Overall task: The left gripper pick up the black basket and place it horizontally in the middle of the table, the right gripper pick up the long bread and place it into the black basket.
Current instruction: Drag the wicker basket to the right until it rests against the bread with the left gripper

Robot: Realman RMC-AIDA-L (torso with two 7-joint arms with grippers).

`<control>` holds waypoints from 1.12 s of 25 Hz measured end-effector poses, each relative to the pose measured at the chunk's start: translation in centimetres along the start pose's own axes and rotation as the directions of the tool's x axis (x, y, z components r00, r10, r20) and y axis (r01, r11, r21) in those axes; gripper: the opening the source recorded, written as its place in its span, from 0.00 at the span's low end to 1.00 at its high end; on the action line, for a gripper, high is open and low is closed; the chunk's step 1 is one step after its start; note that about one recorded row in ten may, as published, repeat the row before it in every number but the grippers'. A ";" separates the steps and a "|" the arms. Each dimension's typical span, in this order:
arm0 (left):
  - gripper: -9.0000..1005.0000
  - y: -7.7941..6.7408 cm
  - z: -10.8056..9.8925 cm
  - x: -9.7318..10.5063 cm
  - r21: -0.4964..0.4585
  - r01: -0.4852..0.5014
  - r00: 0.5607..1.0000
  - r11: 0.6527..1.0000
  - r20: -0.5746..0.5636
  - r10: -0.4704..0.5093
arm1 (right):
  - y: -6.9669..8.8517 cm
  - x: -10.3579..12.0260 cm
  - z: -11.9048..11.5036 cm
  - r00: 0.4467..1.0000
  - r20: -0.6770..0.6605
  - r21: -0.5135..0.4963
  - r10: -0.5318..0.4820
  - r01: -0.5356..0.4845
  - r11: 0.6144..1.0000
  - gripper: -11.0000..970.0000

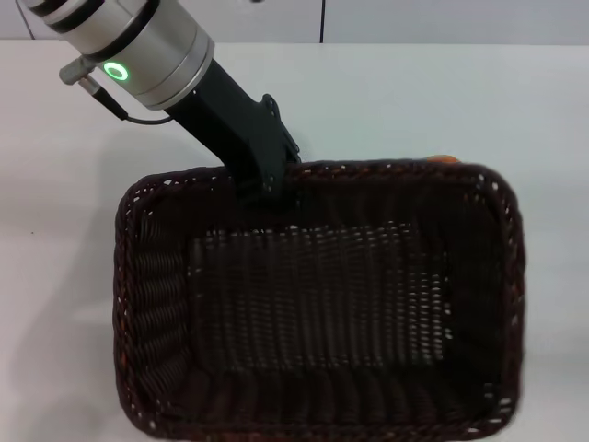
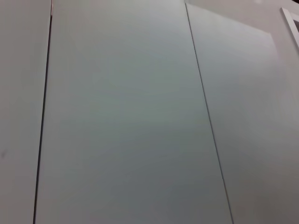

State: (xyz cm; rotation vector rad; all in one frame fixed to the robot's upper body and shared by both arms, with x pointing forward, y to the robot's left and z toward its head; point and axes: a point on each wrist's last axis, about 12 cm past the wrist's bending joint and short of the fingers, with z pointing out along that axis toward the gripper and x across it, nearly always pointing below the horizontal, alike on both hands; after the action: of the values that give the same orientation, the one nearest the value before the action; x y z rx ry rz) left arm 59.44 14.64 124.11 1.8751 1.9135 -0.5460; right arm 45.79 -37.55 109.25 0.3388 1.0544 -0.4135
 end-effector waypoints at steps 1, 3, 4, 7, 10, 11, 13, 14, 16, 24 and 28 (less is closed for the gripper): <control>0.19 0.0 0.0 0.2 0.000 -0.002 1.000 1.000 0.002 0.002 | 0.0 -0.1 -0.1 1.000 0.001 0.000 0.001 -0.001 1.000 0.69; 0.19 0.0 0.0 0.4 -0.002 -0.010 1.000 1.000 0.008 0.010 | -0.1 -0.2 -0.1 1.000 0.003 0.000 0.004 -0.004 1.000 0.69; 0.22 0.0 0.0 0.5 -0.004 -0.012 1.000 1.000 0.012 0.012 | -0.1 -0.3 -0.2 1.000 0.006 0.001 0.005 -0.005 1.000 0.69; 0.30 0.0 0.0 0.6 -0.005 -0.013 1.000 1.000 0.014 0.013 | -0.2 -0.5 -0.3 1.000 0.010 0.004 0.008 -0.008 1.000 0.69; 0.38 0.1 0.0 0.6 -0.015 -0.017 1.000 1.000 0.017 0.018 | -0.2 -0.6 -0.5 1.000 0.010 0.001 0.006 -0.006 1.000 0.69; 0.41 0.1 0.1 0.6 -0.015 -0.020 1.000 1.000 0.018 0.020 | -0.3 -0.7 -0.5 1.000 0.010 0.000 0.006 -0.005 1.000 0.69; 0.43 0.1 0.0 0.5 -0.015 -0.029 0.999 0.999 0.023 0.029 | -0.4 -0.7 -0.7 1.000 0.008 0.001 0.002 -0.002 1.000 0.69; 0.44 0.1 0.0 0.5 -0.016 -0.033 0.999 0.999 0.025 0.034 | -0.4 -0.7 -0.7 1.000 0.008 0.002 0.002 -0.002 1.000 0.69; 0.47 0.0 0.1 0.4 -0.013 -0.044 0.999 0.999 0.027 0.044 | -0.5 -0.8 -0.9 1.000 0.007 0.003 0.003 -0.003 1.000 0.69; 0.47 -0.4 0.3 0.1 0.006 -0.065 0.997 0.998 0.040 0.065 | -0.7 -1.2 -1.5 1.000 0.014 0.003 0.005 -0.005 1.000 0.69; 0.47 -0.4 0.2 -0.1 0.001 -0.078 0.994 0.997 0.072 0.078 | -0.6 -1.3 -1.6 1.000 0.015 0.000 0.007 -0.007 1.000 0.69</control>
State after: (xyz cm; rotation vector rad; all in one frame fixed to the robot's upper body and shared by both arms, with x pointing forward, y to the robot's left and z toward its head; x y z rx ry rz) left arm 59.03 14.44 124.01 1.8977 1.7869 -0.5852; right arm 43.74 -37.13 109.60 0.3391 1.0384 -0.4094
